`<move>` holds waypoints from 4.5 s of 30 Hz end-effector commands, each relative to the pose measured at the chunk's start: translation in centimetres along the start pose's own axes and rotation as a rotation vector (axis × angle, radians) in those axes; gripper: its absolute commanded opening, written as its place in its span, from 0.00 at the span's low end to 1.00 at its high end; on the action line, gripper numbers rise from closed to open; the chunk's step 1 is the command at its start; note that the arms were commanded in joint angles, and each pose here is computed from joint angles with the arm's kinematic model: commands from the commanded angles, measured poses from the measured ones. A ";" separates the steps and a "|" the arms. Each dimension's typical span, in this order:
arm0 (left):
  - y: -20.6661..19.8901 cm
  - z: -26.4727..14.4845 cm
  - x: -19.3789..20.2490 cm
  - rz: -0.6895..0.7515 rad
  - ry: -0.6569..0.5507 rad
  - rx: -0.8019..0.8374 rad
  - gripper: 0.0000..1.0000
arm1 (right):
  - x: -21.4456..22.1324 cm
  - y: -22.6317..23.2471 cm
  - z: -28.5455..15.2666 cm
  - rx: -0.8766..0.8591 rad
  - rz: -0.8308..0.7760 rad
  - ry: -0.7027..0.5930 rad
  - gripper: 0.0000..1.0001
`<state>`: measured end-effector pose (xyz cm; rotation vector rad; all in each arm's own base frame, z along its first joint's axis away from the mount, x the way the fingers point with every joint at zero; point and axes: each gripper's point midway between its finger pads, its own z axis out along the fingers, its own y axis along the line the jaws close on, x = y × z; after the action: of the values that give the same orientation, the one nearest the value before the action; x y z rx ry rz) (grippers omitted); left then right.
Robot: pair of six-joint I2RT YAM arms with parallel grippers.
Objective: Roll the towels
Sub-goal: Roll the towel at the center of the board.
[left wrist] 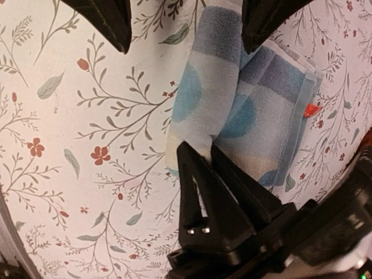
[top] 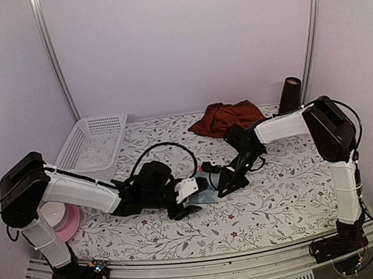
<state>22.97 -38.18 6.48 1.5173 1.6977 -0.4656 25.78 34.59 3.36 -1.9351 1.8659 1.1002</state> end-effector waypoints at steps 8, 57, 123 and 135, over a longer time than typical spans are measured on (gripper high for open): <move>-0.5 0.0 -1.6 0.291 -0.044 -0.177 0.58 | 2.7 2.7 1.0 -0.204 0.182 0.053 0.09; -1.9 3.5 1.5 0.539 0.105 -0.320 0.53 | 4.9 2.2 2.0 -0.223 0.239 0.125 0.13; -1.2 6.5 4.9 -0.312 0.342 0.313 0.10 | 1.2 2.0 -2.7 0.329 -0.378 0.030 0.65; -1.3 6.1 4.5 -0.307 0.316 0.328 0.15 | 3.0 -1.3 -2.2 0.437 -0.294 0.113 0.51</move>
<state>26.01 -42.62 2.80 1.5754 2.0364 -0.7178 26.38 31.72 4.23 -1.9697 1.5376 0.5325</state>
